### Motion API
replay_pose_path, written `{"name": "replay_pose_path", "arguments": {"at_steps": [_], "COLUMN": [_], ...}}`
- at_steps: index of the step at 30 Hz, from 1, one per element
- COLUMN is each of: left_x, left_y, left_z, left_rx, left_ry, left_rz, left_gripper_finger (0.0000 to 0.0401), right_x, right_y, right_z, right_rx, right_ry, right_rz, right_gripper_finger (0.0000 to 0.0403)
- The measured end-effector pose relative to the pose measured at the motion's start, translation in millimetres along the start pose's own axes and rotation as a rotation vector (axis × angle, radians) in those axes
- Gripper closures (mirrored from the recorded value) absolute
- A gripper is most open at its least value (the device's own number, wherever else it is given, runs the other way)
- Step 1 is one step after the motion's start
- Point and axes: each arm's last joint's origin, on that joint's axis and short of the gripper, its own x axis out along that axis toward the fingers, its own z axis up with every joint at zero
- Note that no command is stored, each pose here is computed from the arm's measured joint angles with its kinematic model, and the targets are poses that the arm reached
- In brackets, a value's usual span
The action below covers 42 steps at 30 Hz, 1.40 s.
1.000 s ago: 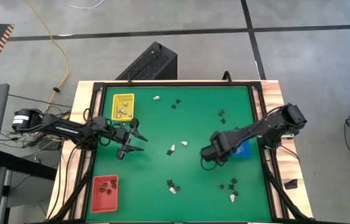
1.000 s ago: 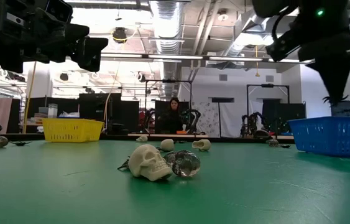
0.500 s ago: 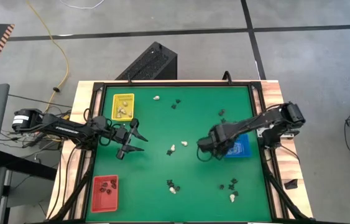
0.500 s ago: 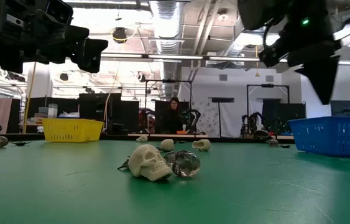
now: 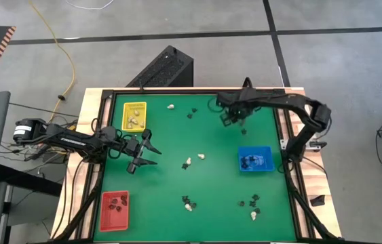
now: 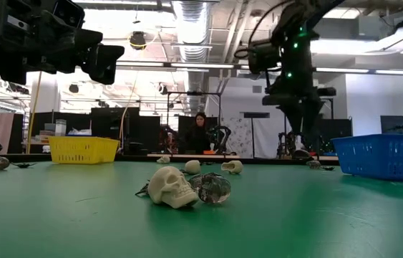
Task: Sort Halloween decoration
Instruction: Put the black skull toy into the red bin
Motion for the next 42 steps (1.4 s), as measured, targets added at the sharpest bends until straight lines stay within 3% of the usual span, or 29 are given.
{"name": "replay_pose_path", "arguments": {"at_steps": [5,12,22,29,42], "left_x": [0.0,0.0,0.0,0.0,0.0], "left_y": [0.0,-0.9,-1.0,-0.8,-0.8], "left_z": [0.0,-0.4,-0.7,-0.6,-0.7], "left_rx": [-0.004,-0.016,-0.020,-0.018,-0.018], "left_ry": [0.000,0.005,0.008,0.007,0.007], "left_rz": [0.000,-0.034,-0.034,-0.032,-0.029], "left_gripper_finger": [0.0211,0.0211,0.0211,0.0211,0.0211], "right_x": [13.9,44.3,79.5,88.6,85.2], "right_y": [-10.4,-22.9,-28.4,-26.9,-11.4], "right_z": [14.8,4.2,-11.3,-16.8,-31.7], "right_rx": [0.070,0.099,0.191,0.222,0.163], "right_ry": [-0.003,0.022,-0.008,-0.045,-0.037], "right_rz": [-0.004,-0.009,0.068,0.090,0.068], "right_gripper_finger": [0.0213,0.0213,0.0213,0.0214,0.0214]}}
